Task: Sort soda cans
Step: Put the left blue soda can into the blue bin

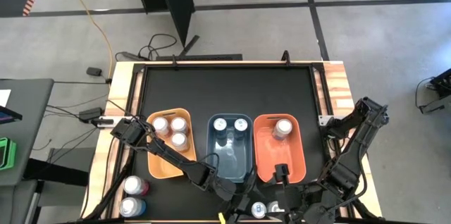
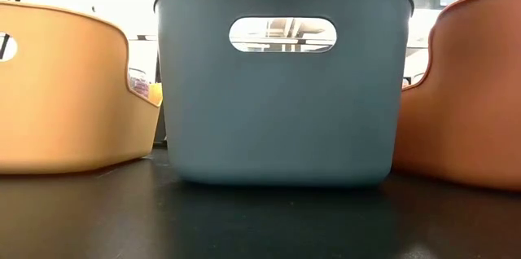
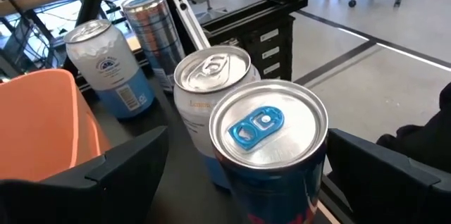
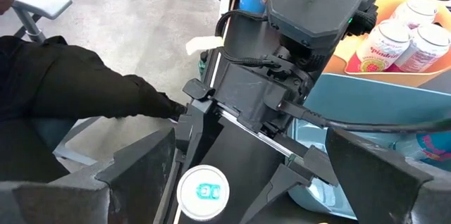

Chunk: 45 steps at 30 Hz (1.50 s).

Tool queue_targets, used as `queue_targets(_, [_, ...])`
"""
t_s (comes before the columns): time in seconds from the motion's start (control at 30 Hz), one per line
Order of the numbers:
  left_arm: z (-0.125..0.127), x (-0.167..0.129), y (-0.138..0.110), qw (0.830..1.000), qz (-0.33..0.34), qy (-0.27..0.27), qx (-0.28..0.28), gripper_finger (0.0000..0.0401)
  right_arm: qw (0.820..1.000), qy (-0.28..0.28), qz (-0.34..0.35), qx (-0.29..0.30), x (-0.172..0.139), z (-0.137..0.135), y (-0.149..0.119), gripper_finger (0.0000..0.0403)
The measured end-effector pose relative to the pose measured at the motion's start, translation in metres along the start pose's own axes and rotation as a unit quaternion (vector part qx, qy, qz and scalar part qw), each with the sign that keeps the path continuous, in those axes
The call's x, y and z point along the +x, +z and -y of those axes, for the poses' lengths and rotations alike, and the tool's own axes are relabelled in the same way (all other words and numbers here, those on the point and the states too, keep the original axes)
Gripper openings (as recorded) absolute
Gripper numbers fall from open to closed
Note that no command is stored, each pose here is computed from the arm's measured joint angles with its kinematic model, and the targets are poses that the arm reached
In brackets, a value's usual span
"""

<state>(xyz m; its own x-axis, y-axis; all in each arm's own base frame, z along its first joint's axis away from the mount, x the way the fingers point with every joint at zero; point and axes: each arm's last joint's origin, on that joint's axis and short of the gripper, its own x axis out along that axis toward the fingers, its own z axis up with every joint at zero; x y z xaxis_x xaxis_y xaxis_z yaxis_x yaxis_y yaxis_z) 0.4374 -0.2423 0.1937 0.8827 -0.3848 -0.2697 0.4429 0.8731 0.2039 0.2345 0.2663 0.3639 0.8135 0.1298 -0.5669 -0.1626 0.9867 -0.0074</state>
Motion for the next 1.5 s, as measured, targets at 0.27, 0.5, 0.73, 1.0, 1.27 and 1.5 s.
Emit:
queue_targets(0.27, [0.000, 0.000, 0.000, 1.000, -0.004, 0.002, 0.007, 0.0375, 1.000, -0.007, 0.006, 0.006, -0.002, -0.002, -0.001, 0.0383])
queue_targets(0.5, [0.000, 0.000, 0.000, 1.000, -0.003, 0.003, 0.007, 0.0375, 1.000, -0.011, 0.008, 0.009, -0.002, -0.002, -0.001, 0.0383])
queue_targets(0.73, [-0.003, -0.007, 0.010, 1.000, -0.002, 0.004, 0.006, 0.0375, 1.000, -0.010, 0.009, 0.016, -0.004, -0.004, -0.002, 0.0383])
queue_targets(1.0, [-0.008, -0.026, 0.029, 0.999, -0.035, 0.001, 0.009, 0.0375, 0.999, -0.014, 0.016, 0.027, -0.008, -0.010, -0.005, 0.0383])
queue_targets(1.27, [0.006, -0.057, 0.060, 0.997, -0.060, 0.045, 0.038, 0.0375, 0.998, -0.008, -0.003, 0.062, -0.005, -0.027, -0.019, 0.0383])
queue_targets(1.5, [0.018, -0.096, 0.082, 0.989, -0.083, 0.110, 0.050, 0.0375, 0.996, -0.006, -0.039, 0.083, 0.033, -0.044, -0.035, 0.0383])
